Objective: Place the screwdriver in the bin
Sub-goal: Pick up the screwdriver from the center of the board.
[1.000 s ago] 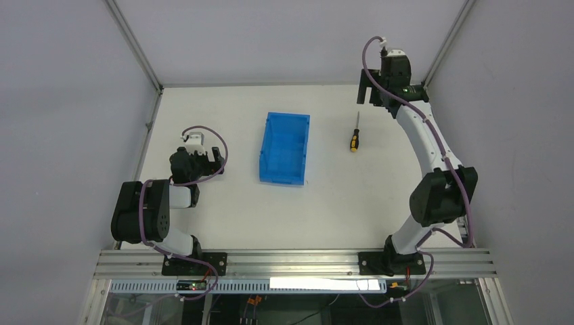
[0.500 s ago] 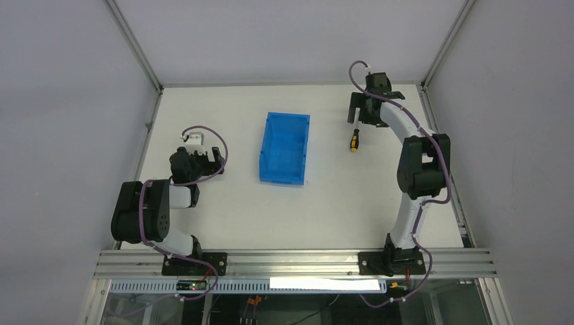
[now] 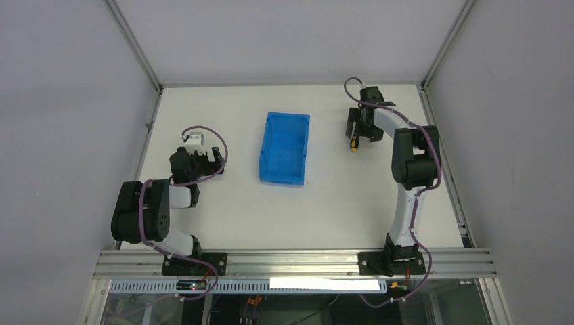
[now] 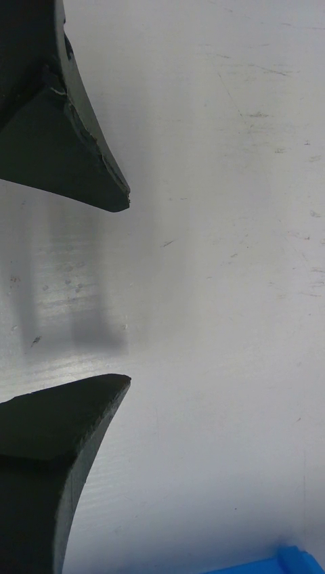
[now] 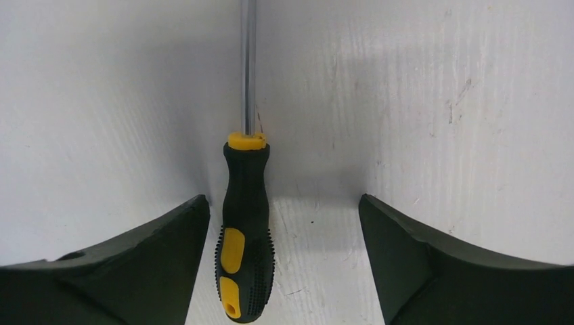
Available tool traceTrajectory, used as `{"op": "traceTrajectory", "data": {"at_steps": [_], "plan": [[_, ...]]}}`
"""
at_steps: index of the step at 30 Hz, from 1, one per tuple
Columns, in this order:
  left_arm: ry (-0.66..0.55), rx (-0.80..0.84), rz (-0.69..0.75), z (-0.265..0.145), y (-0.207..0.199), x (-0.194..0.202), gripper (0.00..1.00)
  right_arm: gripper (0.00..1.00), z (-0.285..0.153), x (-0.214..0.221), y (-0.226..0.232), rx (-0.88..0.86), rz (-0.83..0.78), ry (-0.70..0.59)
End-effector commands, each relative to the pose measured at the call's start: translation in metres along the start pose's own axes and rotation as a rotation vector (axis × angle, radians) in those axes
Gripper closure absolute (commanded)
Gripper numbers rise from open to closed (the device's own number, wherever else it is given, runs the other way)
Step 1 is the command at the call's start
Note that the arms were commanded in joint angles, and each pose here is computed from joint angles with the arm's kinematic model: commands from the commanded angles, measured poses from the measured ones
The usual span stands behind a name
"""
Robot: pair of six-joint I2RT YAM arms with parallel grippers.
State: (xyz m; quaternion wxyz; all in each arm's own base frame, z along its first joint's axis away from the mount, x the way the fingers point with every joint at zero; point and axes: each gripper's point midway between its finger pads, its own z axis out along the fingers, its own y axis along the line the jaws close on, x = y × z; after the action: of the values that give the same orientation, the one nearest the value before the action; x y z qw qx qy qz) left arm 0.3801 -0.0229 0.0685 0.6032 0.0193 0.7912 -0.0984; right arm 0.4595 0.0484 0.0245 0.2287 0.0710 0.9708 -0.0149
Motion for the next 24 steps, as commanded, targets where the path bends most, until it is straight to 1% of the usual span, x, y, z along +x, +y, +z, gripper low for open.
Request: {"op": "traceTrajectory", "data": {"at_steps": [1, 2, 3, 4, 7, 12, 13, 17, 22, 24], "plan": [[-0.061, 0.017, 0.02, 0.002, 0.0, -0.017, 0.01, 0.19, 0.014, 0.007, 0.005, -0.034, 0.037, 0.026], [-0.06, 0.017, 0.02, 0.001, 0.0, -0.017, 0.01, 0.22, 0.014, 0.009, 0.004, -0.031, 0.042, 0.037], [-0.06, 0.017, 0.019, 0.001, 0.0, -0.017, 0.01, 0.27, 0.014, 0.011, 0.004, -0.033, 0.043, 0.044], [-0.061, 0.017, 0.02, 0.001, 0.0, -0.017, 0.01, 0.37, 0.014, 0.01, 0.004, -0.036, 0.043, 0.041], [-0.061, 0.017, 0.02, 0.001, 0.0, -0.017, 0.01, 0.56, 0.01, 0.009, 0.002, -0.031, 0.044, 0.029], [-0.062, 0.016, 0.02, 0.002, 0.0, -0.018, 0.01, 0.82, -0.004, 0.0, 0.002, -0.031, 0.042, -0.006], [-0.061, 0.017, 0.02, 0.002, 0.0, -0.017, 0.01, 0.85, -0.008, -0.003, 0.002, -0.032, 0.04, -0.016], [-0.061, 0.017, 0.02, 0.001, 0.0, -0.017, 0.01, 0.92, -0.029, -0.018, -0.001, -0.029, 0.037, -0.065], [-0.061, 0.017, 0.02, 0.001, 0.0, -0.017, 0.01, 0.94, -0.062, -0.038, -0.001, -0.043, 0.036, -0.132], [-0.061, 0.017, 0.02, 0.002, 0.0, -0.017, 0.01, 0.96, -0.078, -0.048, 0.0, -0.052, 0.036, -0.165]]}}
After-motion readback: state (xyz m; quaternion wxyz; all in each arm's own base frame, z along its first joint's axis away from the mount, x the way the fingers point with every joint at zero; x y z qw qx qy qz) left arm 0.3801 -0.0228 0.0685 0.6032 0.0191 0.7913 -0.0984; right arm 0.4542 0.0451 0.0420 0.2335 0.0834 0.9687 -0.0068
